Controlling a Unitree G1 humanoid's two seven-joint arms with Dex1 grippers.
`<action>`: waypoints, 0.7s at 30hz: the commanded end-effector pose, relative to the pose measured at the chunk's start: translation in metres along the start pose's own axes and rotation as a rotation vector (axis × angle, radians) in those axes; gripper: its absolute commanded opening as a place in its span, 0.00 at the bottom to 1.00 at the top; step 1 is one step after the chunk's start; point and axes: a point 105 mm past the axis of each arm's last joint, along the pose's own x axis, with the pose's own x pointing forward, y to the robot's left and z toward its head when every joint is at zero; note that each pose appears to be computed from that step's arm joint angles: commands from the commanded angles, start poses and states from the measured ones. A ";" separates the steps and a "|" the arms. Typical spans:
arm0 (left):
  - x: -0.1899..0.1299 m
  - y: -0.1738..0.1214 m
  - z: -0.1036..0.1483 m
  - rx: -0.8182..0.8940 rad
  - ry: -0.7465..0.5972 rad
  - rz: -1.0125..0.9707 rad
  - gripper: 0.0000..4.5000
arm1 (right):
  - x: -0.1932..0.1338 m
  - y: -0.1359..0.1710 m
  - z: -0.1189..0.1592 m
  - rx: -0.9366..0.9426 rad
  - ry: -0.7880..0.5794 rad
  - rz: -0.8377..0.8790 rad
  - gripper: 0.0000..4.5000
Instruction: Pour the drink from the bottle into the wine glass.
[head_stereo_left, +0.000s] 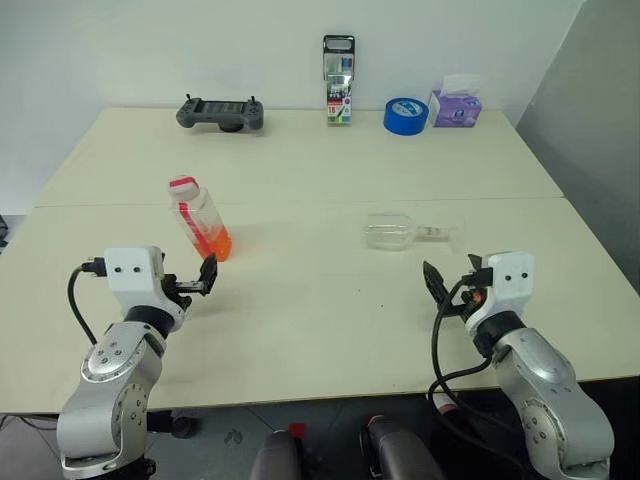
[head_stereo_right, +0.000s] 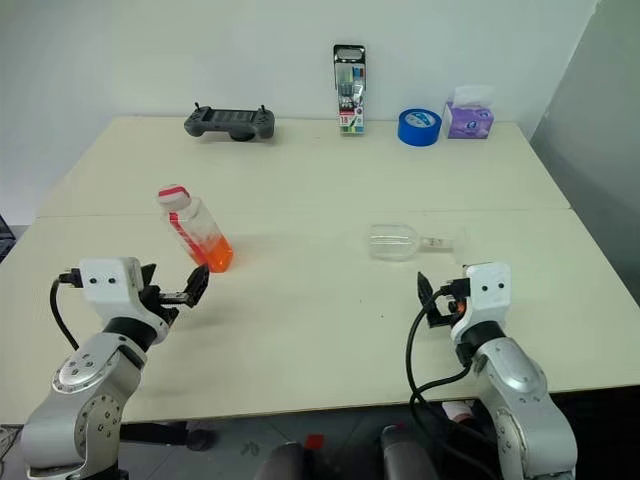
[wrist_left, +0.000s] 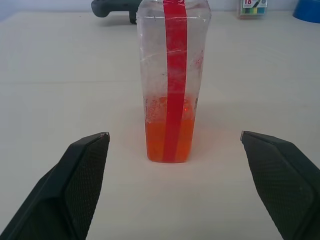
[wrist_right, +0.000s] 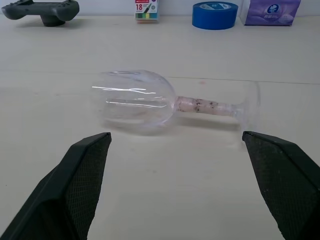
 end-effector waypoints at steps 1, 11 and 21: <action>-0.006 0.001 0.017 0.023 -0.072 0.013 1.00 | 0.000 0.000 0.014 -0.006 -0.055 0.014 1.00; -0.007 0.001 0.019 0.012 -0.091 0.024 1.00 | 0.002 -0.002 0.017 -0.017 -0.060 0.023 1.00; -0.003 0.002 0.023 0.011 -0.104 0.021 1.00 | 0.003 -0.001 0.019 -0.022 -0.065 0.023 1.00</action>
